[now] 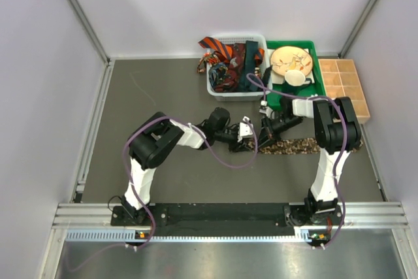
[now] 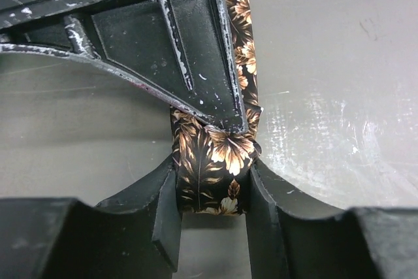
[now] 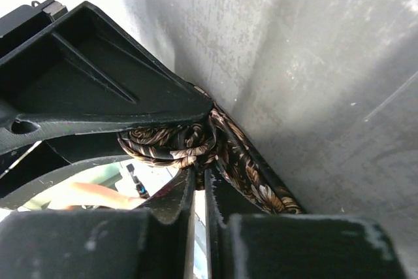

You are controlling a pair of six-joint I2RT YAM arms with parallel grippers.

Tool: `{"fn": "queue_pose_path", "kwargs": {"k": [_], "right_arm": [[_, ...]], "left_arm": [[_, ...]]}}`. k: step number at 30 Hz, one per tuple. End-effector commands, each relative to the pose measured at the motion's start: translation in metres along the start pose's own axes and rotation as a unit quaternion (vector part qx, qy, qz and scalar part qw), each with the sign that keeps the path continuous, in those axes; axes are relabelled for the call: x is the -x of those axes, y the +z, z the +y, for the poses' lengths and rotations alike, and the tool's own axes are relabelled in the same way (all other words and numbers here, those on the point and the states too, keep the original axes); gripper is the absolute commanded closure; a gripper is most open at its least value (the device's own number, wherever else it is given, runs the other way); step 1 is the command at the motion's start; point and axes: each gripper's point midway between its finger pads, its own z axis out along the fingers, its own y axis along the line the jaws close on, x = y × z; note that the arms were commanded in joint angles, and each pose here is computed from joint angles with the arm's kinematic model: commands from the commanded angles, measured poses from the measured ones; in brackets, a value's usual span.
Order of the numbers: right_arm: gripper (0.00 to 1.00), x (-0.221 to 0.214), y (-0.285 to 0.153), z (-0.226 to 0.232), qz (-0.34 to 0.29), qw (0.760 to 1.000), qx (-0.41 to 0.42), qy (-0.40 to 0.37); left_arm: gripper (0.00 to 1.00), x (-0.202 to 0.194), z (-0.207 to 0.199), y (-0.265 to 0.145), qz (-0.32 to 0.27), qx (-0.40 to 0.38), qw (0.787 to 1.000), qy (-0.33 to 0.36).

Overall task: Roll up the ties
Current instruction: Roll the tie at the center of the board.

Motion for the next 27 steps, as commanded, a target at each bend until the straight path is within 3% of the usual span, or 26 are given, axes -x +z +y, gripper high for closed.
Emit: {"fn": "queue_pose_path", "kwargs": {"k": [1,2,5,10,17,21,27], "right_arm": [[0.91,0.008,-0.013,0.023,-0.018,0.999,0.021,-0.021],[0.82,0.006,-0.015,0.026,-0.016,0.999,0.024,-0.021],[0.68,0.002,-0.025,0.034,-0.024,0.999,0.016,-0.037],[0.59,0.001,-0.033,0.035,-0.045,0.998,-0.002,-0.049],[0.64,0.026,-0.035,0.004,-0.081,0.991,-0.089,-0.063],[0.69,0.014,-0.032,-0.029,-0.053,0.986,-0.151,-0.035],[0.75,-0.009,-0.032,-0.04,-0.017,0.984,-0.171,-0.035]], "left_arm": [[0.73,-0.03,-0.013,-0.011,0.078,-0.008,0.997,-0.027],[0.76,-0.032,-0.013,-0.014,0.086,-0.003,0.996,-0.032],[0.86,-0.045,-0.017,-0.02,0.113,0.009,0.991,-0.065],[0.96,-0.051,-0.02,-0.025,0.137,0.025,0.984,-0.112],[1.0,-0.055,-0.024,-0.025,0.142,0.021,0.981,-0.128],[1.0,-0.062,-0.021,-0.023,0.154,0.029,0.978,-0.137],[1.0,-0.065,-0.016,-0.027,0.167,0.045,0.975,-0.139]]}}
